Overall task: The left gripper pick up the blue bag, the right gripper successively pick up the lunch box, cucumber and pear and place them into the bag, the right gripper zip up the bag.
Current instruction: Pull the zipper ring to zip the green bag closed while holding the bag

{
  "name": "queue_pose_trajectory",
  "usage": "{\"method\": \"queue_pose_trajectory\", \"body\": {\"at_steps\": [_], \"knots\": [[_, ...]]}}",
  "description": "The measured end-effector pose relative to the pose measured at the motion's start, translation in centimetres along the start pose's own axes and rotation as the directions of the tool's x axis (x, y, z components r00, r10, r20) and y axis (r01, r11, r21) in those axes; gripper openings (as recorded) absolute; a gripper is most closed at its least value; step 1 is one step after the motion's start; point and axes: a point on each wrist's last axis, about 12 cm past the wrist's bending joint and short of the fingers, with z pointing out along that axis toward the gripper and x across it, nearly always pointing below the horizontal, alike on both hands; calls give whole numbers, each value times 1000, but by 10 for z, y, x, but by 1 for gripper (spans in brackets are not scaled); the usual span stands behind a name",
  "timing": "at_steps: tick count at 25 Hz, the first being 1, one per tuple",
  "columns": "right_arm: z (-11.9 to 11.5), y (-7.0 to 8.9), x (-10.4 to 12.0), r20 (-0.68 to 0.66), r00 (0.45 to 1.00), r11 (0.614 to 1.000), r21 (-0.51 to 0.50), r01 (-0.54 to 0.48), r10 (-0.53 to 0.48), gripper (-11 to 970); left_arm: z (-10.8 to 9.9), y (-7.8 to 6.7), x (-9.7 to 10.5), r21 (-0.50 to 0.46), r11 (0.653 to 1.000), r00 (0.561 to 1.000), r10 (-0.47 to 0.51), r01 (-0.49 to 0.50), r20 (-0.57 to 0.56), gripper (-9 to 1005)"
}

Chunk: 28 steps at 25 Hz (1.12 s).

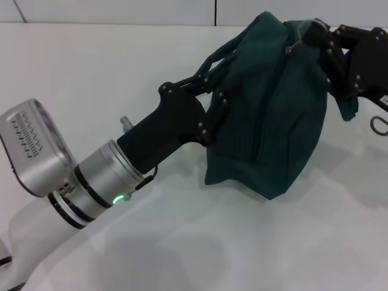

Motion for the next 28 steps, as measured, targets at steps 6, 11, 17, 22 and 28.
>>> {"method": "queue_pose_trajectory", "body": {"at_steps": [6,11,17,22,28], "knots": [[3,8,5,-16,1000,999,-46,-23,23,10,1,1,-1,63,997,998,55,-53,-17,110],[8,15,8,-27,999,995,-90,-37,35,11,-5,4,-3,82,993,996,91,-89,-17,80],[12,20,8,-3,998,993,-101,-64,64,11,-16,8,-4,68,989,991,131,-129,-22,62],[17,27,9,9,996,987,-133,-87,89,11,-32,12,-10,37,983,984,179,-179,7,63],[9,23,11,29,994,993,-55,-108,109,11,-48,19,-10,-24,979,979,200,-201,-22,58]]}}
